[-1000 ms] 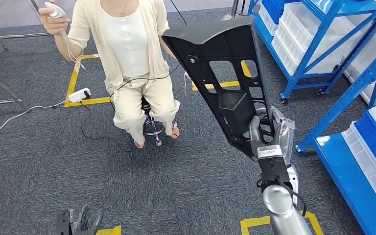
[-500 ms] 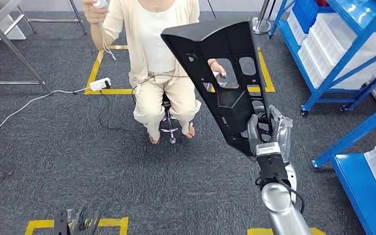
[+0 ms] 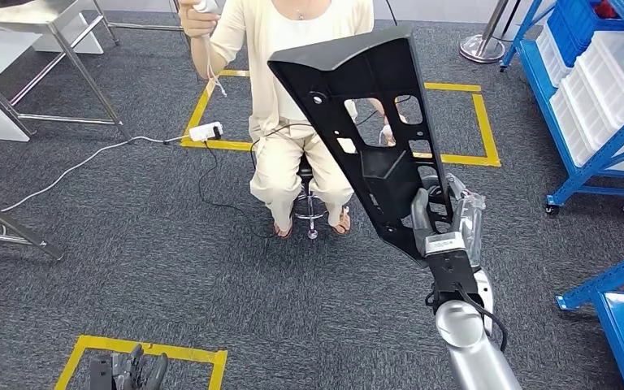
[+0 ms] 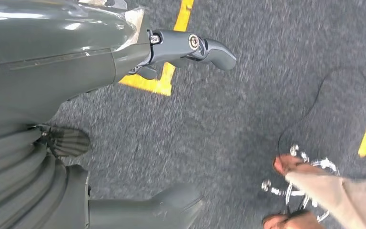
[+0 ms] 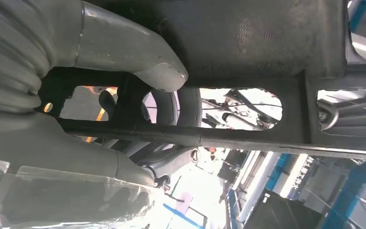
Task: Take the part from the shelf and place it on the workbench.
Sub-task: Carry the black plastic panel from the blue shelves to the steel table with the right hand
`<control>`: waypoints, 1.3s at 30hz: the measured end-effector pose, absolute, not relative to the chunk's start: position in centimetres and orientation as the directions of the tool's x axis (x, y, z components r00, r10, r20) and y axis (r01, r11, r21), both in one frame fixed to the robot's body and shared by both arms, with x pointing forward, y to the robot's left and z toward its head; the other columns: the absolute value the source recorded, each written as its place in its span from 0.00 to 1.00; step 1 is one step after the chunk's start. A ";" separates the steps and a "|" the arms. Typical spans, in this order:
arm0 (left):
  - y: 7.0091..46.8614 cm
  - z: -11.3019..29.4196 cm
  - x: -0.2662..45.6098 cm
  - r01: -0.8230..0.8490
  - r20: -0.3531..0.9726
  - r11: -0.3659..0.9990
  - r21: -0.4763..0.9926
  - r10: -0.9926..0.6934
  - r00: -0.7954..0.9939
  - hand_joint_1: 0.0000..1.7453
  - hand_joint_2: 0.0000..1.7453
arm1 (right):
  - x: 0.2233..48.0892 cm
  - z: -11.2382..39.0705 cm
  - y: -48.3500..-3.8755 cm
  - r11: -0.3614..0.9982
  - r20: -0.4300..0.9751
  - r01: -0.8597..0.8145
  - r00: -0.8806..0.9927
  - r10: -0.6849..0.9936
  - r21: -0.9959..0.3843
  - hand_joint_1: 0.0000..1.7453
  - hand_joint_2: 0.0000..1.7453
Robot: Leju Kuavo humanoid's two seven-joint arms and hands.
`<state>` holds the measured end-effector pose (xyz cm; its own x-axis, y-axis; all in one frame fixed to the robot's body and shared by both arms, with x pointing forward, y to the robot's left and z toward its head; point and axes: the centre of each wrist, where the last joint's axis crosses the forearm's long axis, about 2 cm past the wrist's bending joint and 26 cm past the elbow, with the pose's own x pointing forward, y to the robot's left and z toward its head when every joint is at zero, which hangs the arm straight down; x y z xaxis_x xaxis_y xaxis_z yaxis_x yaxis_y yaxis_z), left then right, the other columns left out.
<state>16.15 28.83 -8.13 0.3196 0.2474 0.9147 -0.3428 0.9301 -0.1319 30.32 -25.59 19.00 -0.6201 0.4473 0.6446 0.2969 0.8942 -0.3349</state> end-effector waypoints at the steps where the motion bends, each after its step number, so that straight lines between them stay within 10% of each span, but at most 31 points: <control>1: 28.8 -8.1 16.2 -0.343 0.915 0.930 -0.132 0.248 0.319 0.00 1.00 | 30.4 19.0 -25.6 0.894 0.644 0.296 -0.621 0.447 -0.335 1.00 1.00; 39: 29.1 -8.4 15.5 -0.368 0.913 0.919 -0.139 0.263 0.312 0.00 1.00 | 30.9 18.7 -25.0 0.903 0.666 0.261 -0.612 0.428 -0.341 1.00 1.00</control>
<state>15.48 29.12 -8.36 0.3119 0.2627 0.9131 -0.3681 0.9194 -0.1388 30.89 -24.96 18.69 -0.6115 0.4279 0.6655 0.2611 0.9032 -0.3408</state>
